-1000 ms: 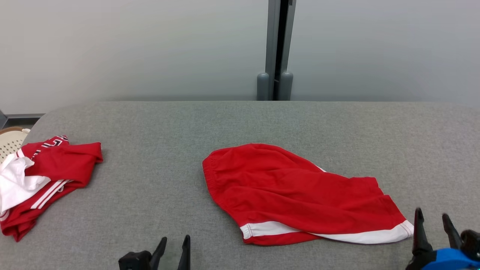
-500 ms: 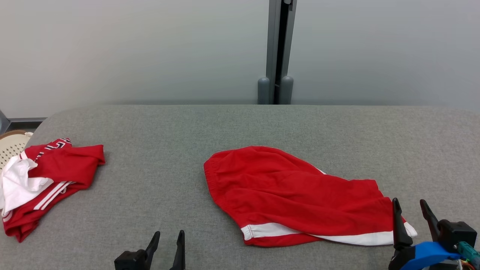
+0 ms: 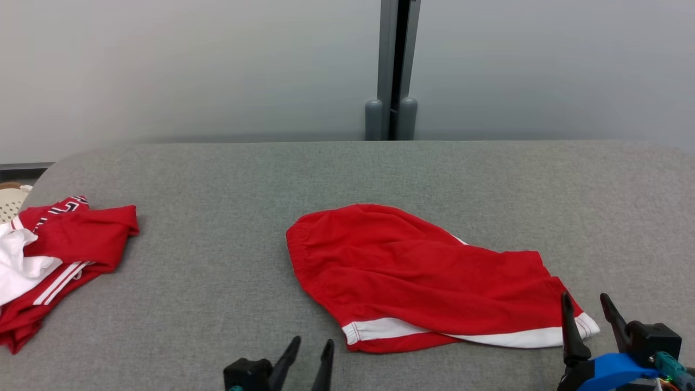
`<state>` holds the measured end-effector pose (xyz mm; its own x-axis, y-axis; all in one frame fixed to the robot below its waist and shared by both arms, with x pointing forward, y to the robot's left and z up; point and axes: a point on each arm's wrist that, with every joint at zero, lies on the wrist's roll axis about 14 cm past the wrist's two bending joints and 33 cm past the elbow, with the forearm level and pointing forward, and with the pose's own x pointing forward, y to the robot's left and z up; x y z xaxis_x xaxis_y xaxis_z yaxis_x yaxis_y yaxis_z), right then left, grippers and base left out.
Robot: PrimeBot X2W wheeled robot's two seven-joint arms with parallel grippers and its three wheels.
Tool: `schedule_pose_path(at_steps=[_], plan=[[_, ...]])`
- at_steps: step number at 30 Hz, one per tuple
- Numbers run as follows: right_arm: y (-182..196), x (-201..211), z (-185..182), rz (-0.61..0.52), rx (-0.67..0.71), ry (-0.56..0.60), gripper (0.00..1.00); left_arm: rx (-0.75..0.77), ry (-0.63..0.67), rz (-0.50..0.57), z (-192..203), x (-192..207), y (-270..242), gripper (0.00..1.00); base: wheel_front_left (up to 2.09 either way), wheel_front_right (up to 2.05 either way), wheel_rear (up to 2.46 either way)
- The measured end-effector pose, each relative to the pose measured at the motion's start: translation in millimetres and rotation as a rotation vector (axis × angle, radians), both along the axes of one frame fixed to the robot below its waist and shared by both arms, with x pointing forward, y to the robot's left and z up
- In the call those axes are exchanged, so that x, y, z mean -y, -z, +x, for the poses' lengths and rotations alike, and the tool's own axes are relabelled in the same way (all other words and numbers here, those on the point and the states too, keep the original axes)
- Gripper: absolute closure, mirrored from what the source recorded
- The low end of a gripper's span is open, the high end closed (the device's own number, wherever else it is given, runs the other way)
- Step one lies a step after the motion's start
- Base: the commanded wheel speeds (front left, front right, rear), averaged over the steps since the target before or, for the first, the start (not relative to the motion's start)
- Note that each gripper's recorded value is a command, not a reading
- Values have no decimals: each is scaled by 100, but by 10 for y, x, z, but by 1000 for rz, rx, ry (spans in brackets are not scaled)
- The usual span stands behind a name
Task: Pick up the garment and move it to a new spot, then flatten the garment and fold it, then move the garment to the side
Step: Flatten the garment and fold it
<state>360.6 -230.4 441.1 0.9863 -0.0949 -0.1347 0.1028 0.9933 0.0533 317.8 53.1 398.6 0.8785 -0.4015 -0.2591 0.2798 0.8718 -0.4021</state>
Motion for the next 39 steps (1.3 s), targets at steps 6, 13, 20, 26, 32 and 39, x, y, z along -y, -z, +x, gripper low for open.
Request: schedule_pose_path(at_steps=[6, 13, 20, 26, 32, 39], plan=[[118, 70, -20, -1, -37, 22, 0, -89, 166, -106, -75, 590, 59, 0, 0, 0, 0], [152, 196, -44, -5, -50, 60, 0, -138, 218, -124, -8, 714, 132, 0, 0, 0, 0], [189, 229, -87, 0, -62, 72, 0, -119, 206, -128, 112, 660, 87, 100, 0, 0, 0], [262, 189, -125, 38, -80, 74, 0, -103, 203, -122, 95, 615, 53, 100, 0, 0, 0], [452, 161, -197, 112, -133, 97, 0, -113, 183, -101, 32, 499, 120, 100, 0, 0, 0], [635, 64, -193, 159, -193, 90, 0, -119, 175, -95, 36, 470, 151, 100, 0, 0, 0]])
